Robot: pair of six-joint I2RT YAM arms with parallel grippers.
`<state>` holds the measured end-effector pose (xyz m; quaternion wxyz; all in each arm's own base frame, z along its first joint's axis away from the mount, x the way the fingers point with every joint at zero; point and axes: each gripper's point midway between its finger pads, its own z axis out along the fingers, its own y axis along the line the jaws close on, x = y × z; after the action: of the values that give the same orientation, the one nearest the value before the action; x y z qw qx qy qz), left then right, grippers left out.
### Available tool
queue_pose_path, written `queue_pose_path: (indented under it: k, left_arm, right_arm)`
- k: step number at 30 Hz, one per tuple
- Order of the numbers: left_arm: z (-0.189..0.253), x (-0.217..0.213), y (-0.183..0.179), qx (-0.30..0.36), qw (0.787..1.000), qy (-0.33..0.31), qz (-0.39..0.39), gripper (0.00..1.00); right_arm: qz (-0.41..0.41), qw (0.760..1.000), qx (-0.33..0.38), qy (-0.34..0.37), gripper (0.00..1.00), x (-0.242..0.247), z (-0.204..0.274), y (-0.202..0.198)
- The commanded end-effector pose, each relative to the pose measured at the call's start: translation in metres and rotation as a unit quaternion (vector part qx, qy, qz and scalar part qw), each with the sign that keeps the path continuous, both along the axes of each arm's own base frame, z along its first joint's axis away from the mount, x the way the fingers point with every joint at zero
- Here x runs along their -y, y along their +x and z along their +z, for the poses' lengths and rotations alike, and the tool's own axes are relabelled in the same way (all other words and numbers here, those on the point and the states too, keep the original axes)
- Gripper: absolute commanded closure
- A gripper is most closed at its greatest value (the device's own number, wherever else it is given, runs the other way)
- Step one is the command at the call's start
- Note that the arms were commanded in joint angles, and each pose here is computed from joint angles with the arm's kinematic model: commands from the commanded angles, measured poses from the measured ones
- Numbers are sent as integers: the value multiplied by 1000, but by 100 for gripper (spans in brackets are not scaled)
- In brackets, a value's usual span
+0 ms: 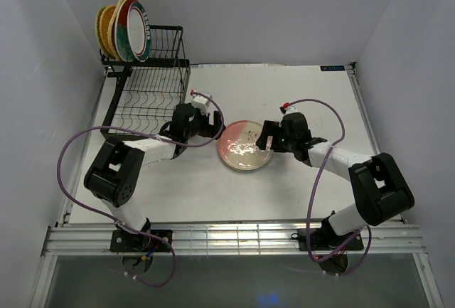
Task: Load the plates into the dish rack
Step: Pick up the plate at the center of the board.
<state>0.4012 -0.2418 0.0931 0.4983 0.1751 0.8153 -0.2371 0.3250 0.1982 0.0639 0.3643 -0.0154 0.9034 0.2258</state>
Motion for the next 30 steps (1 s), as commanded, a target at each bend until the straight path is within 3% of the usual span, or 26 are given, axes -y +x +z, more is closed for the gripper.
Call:
queue_pose_path:
  k: [1, 6, 12, 15, 19, 30]
  left_arm:
    - [18, 8, 4, 17, 1000, -7, -14, 5]
    - [17, 10, 2, 14, 1000, -8, -21, 5]
    - [16, 10, 2, 12, 1000, -8, -20, 5]
    - [17, 10, 3, 13, 1000, -7, -21, 5]
    - [15, 10, 3, 11, 1000, -6, -20, 5]
    - [15, 10, 3, 10, 1000, -5, -21, 5]
  right_arm:
    - [0, 1000, 2, 13, 10, -4, 0, 6]
    - [3, 1000, -8, 16, 11, -6, -6, 5]
    - [9, 1000, 0, 29, 24, -9, 1, 4]
    - [16, 999, 0, 37, 35, -11, 2, 2]
    - [30, 998, -5, 52, 57, -17, 3, 0]
    - [30, 997, 5, 72, 92, -16, 11, -1]
